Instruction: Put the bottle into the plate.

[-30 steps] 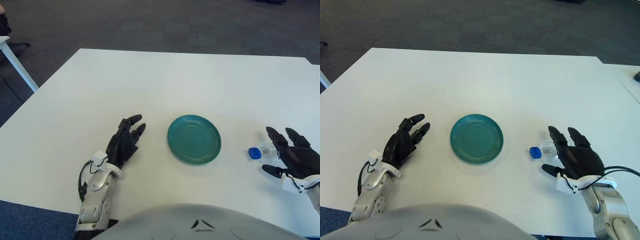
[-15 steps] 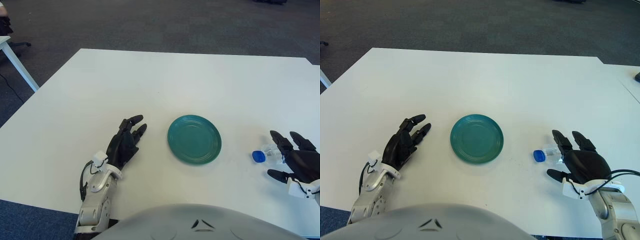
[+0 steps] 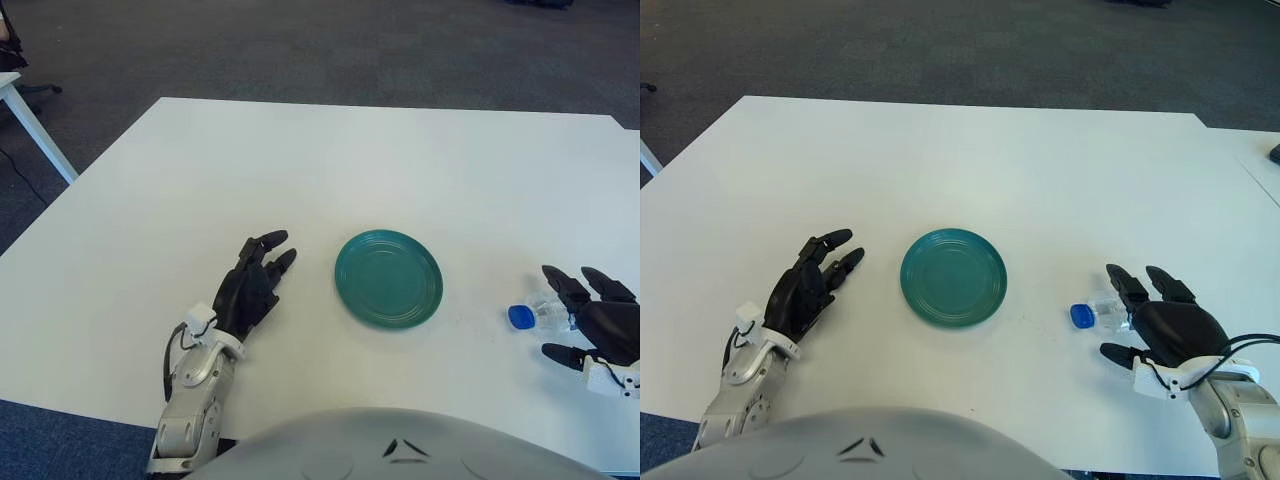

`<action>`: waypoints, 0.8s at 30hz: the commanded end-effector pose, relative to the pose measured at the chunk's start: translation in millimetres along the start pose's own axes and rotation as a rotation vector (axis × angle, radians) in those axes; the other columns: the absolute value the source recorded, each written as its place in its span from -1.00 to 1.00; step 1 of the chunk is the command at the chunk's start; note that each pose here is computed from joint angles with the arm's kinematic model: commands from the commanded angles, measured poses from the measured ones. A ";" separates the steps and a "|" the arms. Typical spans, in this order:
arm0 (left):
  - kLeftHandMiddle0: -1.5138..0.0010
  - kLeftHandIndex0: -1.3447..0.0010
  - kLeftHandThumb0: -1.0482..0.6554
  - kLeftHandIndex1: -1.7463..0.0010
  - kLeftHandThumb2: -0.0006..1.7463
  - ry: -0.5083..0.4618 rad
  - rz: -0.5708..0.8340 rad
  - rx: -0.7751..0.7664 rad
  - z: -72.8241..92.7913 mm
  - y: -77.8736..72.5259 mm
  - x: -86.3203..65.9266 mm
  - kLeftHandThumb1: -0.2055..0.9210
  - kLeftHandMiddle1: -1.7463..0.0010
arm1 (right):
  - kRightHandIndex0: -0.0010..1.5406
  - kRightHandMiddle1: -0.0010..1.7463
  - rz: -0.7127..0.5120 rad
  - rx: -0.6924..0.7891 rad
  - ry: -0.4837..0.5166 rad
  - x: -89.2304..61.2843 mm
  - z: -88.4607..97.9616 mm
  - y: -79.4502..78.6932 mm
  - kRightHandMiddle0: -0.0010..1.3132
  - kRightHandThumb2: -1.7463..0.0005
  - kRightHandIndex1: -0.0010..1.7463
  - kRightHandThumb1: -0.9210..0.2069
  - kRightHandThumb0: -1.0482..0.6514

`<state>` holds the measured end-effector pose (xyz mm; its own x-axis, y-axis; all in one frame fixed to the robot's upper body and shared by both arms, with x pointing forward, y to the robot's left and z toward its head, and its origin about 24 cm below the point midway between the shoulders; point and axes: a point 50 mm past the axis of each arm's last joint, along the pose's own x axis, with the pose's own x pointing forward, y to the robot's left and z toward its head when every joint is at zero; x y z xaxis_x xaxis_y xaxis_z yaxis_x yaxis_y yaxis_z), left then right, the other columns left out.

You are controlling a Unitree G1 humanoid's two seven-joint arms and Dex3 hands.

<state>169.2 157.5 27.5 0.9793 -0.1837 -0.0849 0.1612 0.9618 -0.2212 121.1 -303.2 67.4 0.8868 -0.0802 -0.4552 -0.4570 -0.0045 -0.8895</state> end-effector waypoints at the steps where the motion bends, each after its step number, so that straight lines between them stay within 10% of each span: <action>1: 0.47 0.99 -0.55 -0.28 0.13 0.019 0.016 0.005 -1.2 1.1 -2.0 1.00 0.55 | -0.83 -0.94 0.134 0.018 -0.003 -6.0 -0.6 18.6 -0.93 0.16 -0.95 -1.00 -1.00; 21: 0.47 0.93 -0.54 -0.29 0.07 0.022 0.033 0.015 -1.2 -0.4 -2.0 1.00 0.46 | -0.68 -0.54 0.127 0.031 0.010 -9.1 -2.8 16.1 -1.00 0.20 -0.95 -1.00 -1.00; 24: 0.48 0.91 -0.54 -0.30 0.07 0.021 0.045 0.027 -1.8 0.9 -1.9 1.00 0.43 | -0.67 0.15 0.081 0.067 0.045 -9.0 -2.8 14.6 -1.00 0.32 -0.36 -1.00 -1.00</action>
<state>166.3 156.4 25.1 0.9797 -0.1619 -0.1182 0.1351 0.9688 -0.2077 119.2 -305.5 72.7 0.8824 -0.0927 -0.4612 -0.4633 -0.0005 -0.8862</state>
